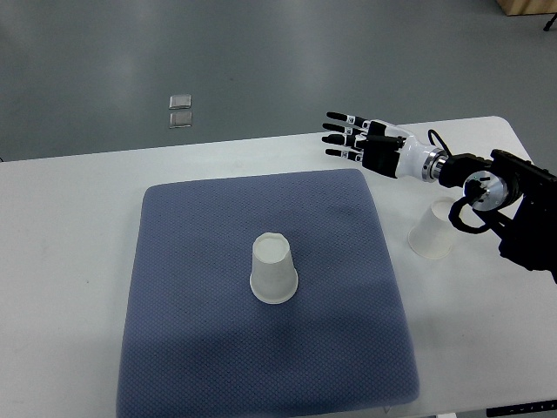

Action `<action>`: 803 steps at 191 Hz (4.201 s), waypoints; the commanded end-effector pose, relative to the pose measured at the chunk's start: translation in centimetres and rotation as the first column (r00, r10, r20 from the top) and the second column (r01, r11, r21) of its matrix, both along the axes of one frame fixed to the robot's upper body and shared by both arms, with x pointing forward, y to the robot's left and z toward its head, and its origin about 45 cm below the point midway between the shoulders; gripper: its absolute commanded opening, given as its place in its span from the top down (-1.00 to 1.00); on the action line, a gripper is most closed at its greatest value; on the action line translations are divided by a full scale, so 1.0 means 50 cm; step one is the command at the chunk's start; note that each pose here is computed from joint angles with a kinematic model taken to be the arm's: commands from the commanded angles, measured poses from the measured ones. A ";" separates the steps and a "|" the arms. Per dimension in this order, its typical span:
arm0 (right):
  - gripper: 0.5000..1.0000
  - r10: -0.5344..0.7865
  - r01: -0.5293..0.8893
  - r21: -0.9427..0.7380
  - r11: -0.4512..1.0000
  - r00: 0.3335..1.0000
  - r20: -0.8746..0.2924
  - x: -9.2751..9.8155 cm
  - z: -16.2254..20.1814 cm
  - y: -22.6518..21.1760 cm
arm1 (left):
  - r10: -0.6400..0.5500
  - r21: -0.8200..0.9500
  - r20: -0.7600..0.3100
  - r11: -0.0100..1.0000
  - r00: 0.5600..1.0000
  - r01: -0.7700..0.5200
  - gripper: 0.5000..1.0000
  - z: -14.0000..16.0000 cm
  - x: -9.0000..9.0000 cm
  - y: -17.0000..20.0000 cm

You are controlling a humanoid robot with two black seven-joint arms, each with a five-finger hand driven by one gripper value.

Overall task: Stack paper cups
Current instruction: 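Move the right hand toward the white paper cup beside the pad, then close the right hand fingers around the white paper cup, then lift the cup with the right hand and carry it over the cup on the pad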

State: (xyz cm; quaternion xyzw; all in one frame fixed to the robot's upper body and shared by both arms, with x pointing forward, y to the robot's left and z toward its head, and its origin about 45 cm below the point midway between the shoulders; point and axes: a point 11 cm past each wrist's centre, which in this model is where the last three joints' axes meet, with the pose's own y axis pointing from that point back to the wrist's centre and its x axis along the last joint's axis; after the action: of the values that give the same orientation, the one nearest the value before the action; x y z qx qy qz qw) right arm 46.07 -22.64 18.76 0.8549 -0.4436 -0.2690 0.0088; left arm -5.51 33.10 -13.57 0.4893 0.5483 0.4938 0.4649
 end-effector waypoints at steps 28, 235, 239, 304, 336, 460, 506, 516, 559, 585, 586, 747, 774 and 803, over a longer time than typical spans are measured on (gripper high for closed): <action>-0.73 0.003 -0.003 -0.001 1.000 1.000 0.004 0.002 0.004 0.003 | 0.001 -0.004 0.000 1.000 1.000 -0.001 -1.00 0.000 0.000 -0.002; -0.73 0.092 -0.049 -0.354 0.934 0.990 0.106 0.022 0.065 -0.124 | -0.002 0.011 0.000 1.000 1.000 0.002 -1.00 0.000 0.002 0.005; -0.73 0.097 -0.050 -0.373 0.926 0.990 0.107 0.020 0.067 -0.137 | 0.000 0.011 0.000 1.000 1.000 0.000 -1.00 0.000 0.002 0.005; -0.73 0.411 -0.211 -0.732 0.648 0.906 0.103 -0.056 0.108 -0.184 | 0.000 0.010 0.001 1.000 1.000 0.000 -1.00 0.000 0.003 0.004; -0.73 0.525 -0.206 -0.824 0.528 0.842 0.126 -0.084 0.149 -0.205 | 0.000 0.010 0.001 1.000 1.000 0.000 -1.00 0.000 0.003 0.004; -0.73 0.652 -0.150 -0.975 0.162 0.758 -0.008 -0.145 0.021 -0.246 | 0.000 0.010 0.001 1.000 1.000 0.000 -1.00 0.000 0.003 0.004; -0.71 0.651 -0.142 -0.980 0.142 0.759 -0.015 -0.152 0.006 -0.250 | 0.000 0.010 0.001 1.000 1.000 0.000 -1.00 0.000 0.003 0.004; -0.69 0.647 -0.129 -0.982 0.141 0.763 -0.007 -0.152 0.004 -0.253 | 0.000 0.010 0.001 1.000 1.000 0.000 -1.00 0.000 0.003 0.004; -0.46 0.647 -0.118 -0.986 0.119 0.762 -0.013 -0.156 -0.007 -0.258 | 0.000 0.010 0.001 1.000 1.000 0.000 -1.00 0.000 0.003 0.004; -0.16 0.648 -0.120 -0.986 0.118 0.762 -0.015 -0.157 -0.008 -0.258 | -0.002 0.010 0.000 1.000 1.000 0.002 -1.00 0.000 0.002 0.004; -0.15 0.648 -0.120 -0.986 0.118 0.762 -0.015 -0.157 -0.008 -0.258 | -0.002 0.010 0.000 1.000 1.000 0.002 -1.00 0.000 0.002 0.004; 0.24 0.732 -0.121 -0.971 0.204 0.677 0.070 -0.114 0.105 -0.193 | 0.000 0.010 0.001 1.000 1.000 0.000 -1.00 0.000 0.003 0.004; 0.23 0.794 -0.134 -0.960 0.247 0.596 0.121 -0.110 0.180 -0.125 | 0.000 0.010 0.001 1.000 1.000 0.000 -1.00 0.000 0.003 0.004; 0.22 0.860 -0.164 -0.945 0.282 0.479 0.174 -0.125 0.235 -0.032 | -0.002 0.010 0.000 1.000 1.000 0.002 -1.00 0.000 0.002 0.004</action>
State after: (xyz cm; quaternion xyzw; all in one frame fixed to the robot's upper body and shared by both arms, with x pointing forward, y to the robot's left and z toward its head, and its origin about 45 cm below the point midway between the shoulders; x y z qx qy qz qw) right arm 40.35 -27.32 28.87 0.8505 -0.1739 0.3166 0.3823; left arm -5.38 33.29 -13.57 0.4916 0.5456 0.4963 0.4629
